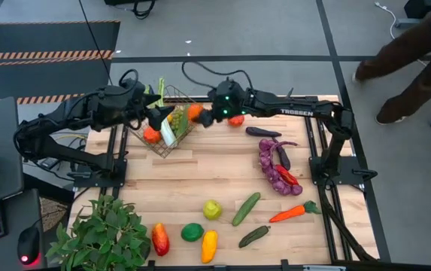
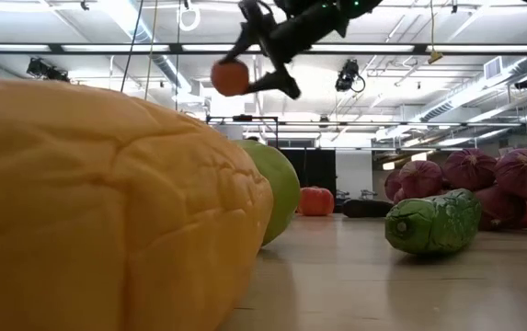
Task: Build produce basket
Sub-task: Put the orange into the wire basket, then put the squash into the wire basket
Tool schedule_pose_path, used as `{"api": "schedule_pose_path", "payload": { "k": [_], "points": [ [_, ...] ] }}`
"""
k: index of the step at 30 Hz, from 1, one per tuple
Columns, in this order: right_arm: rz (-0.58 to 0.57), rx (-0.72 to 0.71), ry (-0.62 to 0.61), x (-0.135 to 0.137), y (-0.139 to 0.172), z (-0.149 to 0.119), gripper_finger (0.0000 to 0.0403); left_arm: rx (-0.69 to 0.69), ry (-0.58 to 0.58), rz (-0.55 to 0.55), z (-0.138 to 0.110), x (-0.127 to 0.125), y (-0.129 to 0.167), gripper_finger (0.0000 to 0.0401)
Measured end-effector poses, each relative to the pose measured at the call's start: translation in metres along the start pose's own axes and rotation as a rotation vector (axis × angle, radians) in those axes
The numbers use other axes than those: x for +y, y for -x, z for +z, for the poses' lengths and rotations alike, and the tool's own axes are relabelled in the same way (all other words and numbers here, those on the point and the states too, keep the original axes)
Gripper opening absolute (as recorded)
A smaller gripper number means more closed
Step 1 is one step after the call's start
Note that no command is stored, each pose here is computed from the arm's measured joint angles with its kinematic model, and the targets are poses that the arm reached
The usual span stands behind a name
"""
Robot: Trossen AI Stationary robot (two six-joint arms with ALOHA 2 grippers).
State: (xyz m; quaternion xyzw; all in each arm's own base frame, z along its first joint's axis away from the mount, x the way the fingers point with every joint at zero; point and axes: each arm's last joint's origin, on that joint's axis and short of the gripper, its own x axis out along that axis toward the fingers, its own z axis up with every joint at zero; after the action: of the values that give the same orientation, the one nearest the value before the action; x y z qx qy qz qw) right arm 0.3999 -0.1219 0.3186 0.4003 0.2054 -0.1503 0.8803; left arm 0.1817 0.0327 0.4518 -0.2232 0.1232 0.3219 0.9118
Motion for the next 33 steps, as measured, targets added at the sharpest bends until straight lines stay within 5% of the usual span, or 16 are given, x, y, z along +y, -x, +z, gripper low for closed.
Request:
{"api": "schedule_pose_path", "payload": {
  "k": [6, 13, 22, 33],
  "points": [
    [-0.037, -0.113, -0.154, -0.028, -0.038, 0.006, 0.029, 0.0, 0.006, -0.004, 0.0, -0.003, -0.005, 0.0373],
    [-0.076, -0.126, -0.164, -0.056, -0.068, 0.003, 0.0306, 0.025, -0.008, -0.048, -0.001, -0.006, -0.009, 0.0373],
    [-0.135, -0.229, -0.078, -0.064, -0.065, 0.015, 0.0353, 0.083, -0.058, -0.134, -0.003, -0.007, -0.007, 0.0373],
    [-0.218, -0.155, -0.029, -0.075, -0.061, 0.013, 0.0367, 0.08, -0.088, -0.119, -0.002, -0.005, -0.009, 0.0373]
  ]
}}
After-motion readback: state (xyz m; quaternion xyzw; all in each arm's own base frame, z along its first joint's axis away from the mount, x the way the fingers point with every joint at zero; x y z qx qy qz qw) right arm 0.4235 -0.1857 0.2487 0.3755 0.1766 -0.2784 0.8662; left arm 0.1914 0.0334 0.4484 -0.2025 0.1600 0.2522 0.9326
